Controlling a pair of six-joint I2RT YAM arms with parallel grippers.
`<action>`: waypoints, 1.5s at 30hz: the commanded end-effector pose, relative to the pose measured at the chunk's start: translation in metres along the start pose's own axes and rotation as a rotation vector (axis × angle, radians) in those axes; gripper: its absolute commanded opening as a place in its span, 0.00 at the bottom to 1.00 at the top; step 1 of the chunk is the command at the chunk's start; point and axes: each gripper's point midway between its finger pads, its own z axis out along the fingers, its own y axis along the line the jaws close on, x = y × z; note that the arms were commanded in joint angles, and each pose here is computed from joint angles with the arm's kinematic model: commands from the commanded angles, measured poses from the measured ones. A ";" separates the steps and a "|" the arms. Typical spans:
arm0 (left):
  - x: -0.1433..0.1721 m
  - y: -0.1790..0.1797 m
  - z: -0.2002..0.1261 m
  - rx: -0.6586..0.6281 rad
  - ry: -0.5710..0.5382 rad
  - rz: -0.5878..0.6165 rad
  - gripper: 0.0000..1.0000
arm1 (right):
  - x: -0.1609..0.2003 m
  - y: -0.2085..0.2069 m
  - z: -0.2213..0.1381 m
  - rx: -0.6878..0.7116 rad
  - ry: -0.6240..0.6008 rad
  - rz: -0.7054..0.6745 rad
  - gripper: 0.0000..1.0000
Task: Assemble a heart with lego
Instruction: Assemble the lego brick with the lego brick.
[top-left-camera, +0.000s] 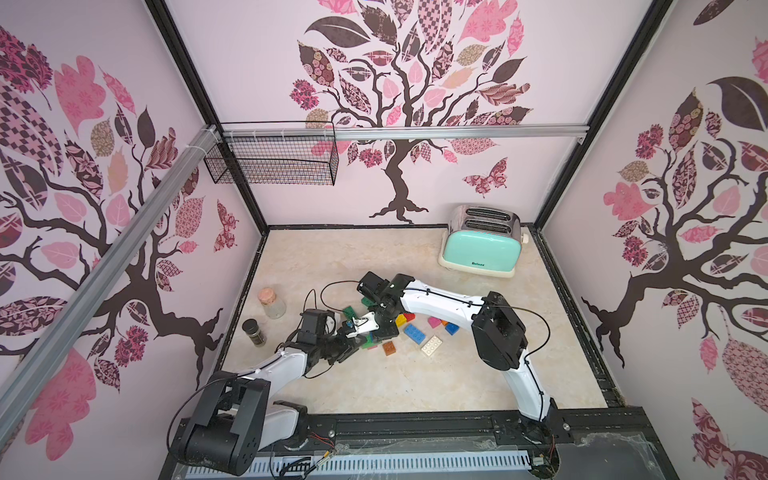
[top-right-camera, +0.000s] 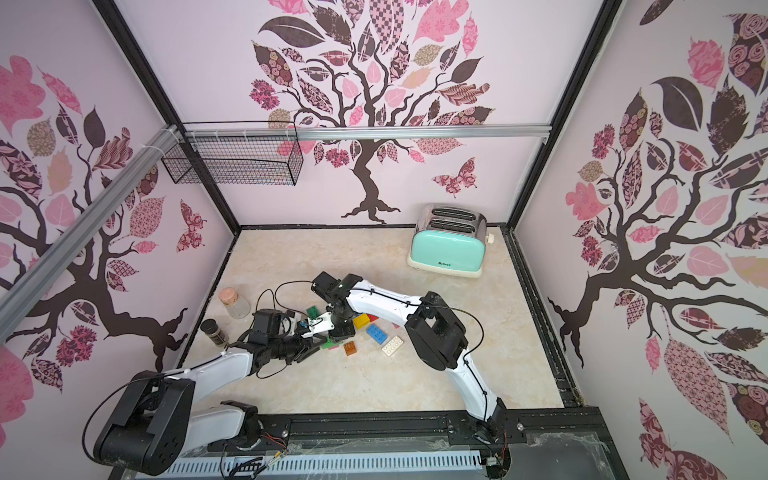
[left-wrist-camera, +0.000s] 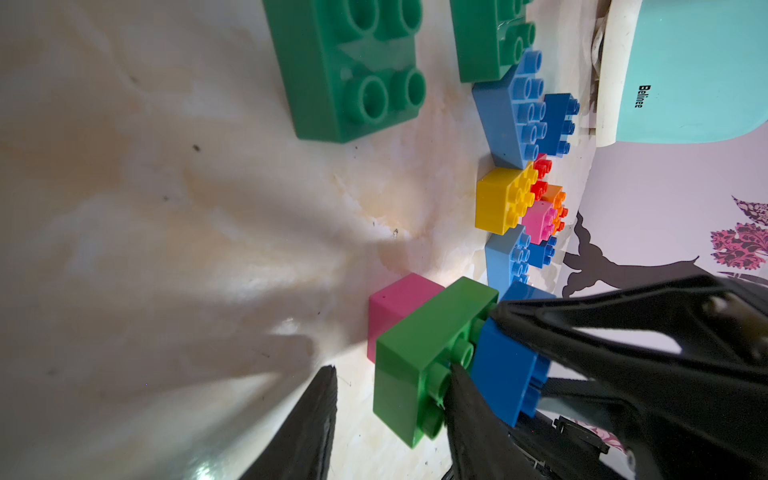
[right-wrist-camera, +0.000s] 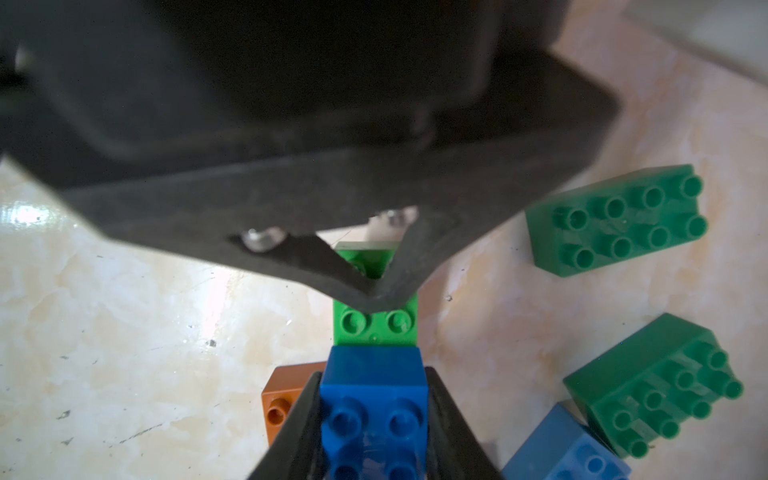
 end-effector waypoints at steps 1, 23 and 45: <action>0.005 0.028 0.000 -0.112 -0.012 -0.051 0.44 | 0.022 0.023 0.038 -0.114 0.110 0.038 0.26; 0.010 0.035 -0.015 -0.103 -0.087 -0.107 0.47 | 0.050 0.021 0.077 -0.053 0.338 0.159 0.26; 0.004 0.003 -0.008 0.152 -0.096 -0.131 0.52 | 0.045 0.028 0.045 -0.042 0.284 0.207 0.26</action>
